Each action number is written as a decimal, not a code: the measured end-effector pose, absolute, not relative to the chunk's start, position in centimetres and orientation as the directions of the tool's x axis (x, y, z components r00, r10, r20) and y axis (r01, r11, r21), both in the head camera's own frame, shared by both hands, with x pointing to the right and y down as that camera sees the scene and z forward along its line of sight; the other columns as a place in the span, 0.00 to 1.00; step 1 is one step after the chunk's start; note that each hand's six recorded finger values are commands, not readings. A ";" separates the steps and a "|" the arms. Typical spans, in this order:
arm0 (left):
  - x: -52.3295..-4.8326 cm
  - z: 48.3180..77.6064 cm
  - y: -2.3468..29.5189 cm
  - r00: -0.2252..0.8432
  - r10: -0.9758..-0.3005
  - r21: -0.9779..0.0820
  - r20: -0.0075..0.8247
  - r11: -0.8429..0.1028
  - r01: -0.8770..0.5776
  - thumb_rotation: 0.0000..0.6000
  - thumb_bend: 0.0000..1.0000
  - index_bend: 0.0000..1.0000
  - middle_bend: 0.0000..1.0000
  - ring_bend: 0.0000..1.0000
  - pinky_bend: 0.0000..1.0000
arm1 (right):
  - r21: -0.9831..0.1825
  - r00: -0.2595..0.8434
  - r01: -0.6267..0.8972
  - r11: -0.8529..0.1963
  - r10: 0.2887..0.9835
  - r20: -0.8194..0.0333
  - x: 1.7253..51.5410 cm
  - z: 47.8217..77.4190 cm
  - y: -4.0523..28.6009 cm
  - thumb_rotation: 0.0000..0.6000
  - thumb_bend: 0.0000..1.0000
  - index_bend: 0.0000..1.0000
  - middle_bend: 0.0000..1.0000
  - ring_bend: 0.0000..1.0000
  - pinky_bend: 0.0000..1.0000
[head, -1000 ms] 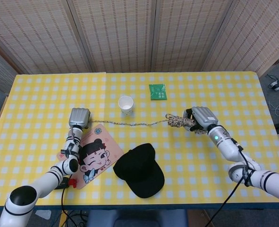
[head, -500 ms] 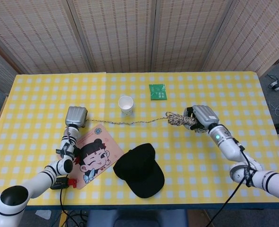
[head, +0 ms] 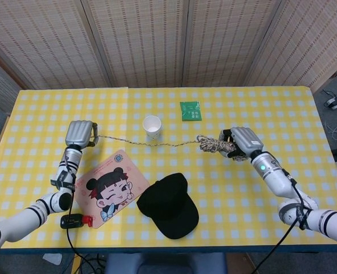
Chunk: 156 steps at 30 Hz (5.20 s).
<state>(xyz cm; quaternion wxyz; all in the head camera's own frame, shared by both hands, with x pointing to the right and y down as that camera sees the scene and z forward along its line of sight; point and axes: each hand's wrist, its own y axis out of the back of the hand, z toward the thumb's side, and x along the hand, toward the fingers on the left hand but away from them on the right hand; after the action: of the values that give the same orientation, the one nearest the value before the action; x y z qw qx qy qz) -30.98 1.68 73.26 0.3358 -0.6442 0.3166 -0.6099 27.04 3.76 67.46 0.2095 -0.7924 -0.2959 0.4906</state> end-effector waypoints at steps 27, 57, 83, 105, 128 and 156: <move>-34.5 55.7 2.3 0.272 -0.938 -0.918 0.215 -0.289 -0.272 1.00 0.45 0.81 1.00 1.00 0.83 | -0.592 0.447 0.497 -0.634 0.772 -0.451 16.9 65.0 4.7 1.00 0.70 0.77 0.62 0.56 0.66; -22.2 48.6 0.9 0.505 -0.857 -0.708 0.103 -0.420 -0.568 1.00 0.45 0.81 1.00 1.00 0.84 | -0.681 0.406 0.555 -0.479 0.870 -0.280 4.7 66.9 3.5 1.00 0.66 0.77 0.62 0.56 0.66; -15.1 50.9 -2.9 0.486 -0.847 -0.644 0.214 -0.496 -0.582 1.00 0.45 0.81 1.00 1.00 0.85 | -0.632 0.617 0.479 -0.609 0.746 -0.250 0.1 67.1 5.8 1.00 0.61 0.79 0.61 0.56 0.66; -21.7 56.1 -6.6 0.266 -0.894 -0.725 0.360 -0.448 -0.524 1.00 0.45 0.81 1.00 1.00 0.85 | -0.478 0.695 0.591 -0.650 0.711 -0.107 3.6 66.3 6.6 1.00 0.60 0.81 0.63 0.56 0.66; -32.2 60.8 -4.9 0.051 -0.873 -0.770 0.485 -0.454 -0.448 1.00 0.45 0.81 1.00 1.00 0.85 | -0.359 0.555 0.790 -0.497 0.828 0.075 10.2 62.3 4.4 1.00 0.60 0.83 0.64 0.56 0.66; -34.7 58.3 -1.9 0.122 -0.908 -0.832 0.400 -0.416 -0.366 1.00 0.45 0.81 1.00 1.00 0.85 | -0.469 0.333 0.841 -0.271 0.941 0.054 12.0 63.7 1.7 1.00 0.60 0.85 0.65 0.57 0.66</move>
<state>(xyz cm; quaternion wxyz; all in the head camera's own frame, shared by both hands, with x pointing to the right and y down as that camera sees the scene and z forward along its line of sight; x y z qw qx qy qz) -34.74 -1.88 58.27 0.2841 -0.6931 0.4597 -0.4770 12.00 1.73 63.66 0.2128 -0.7882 -0.5652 0.1182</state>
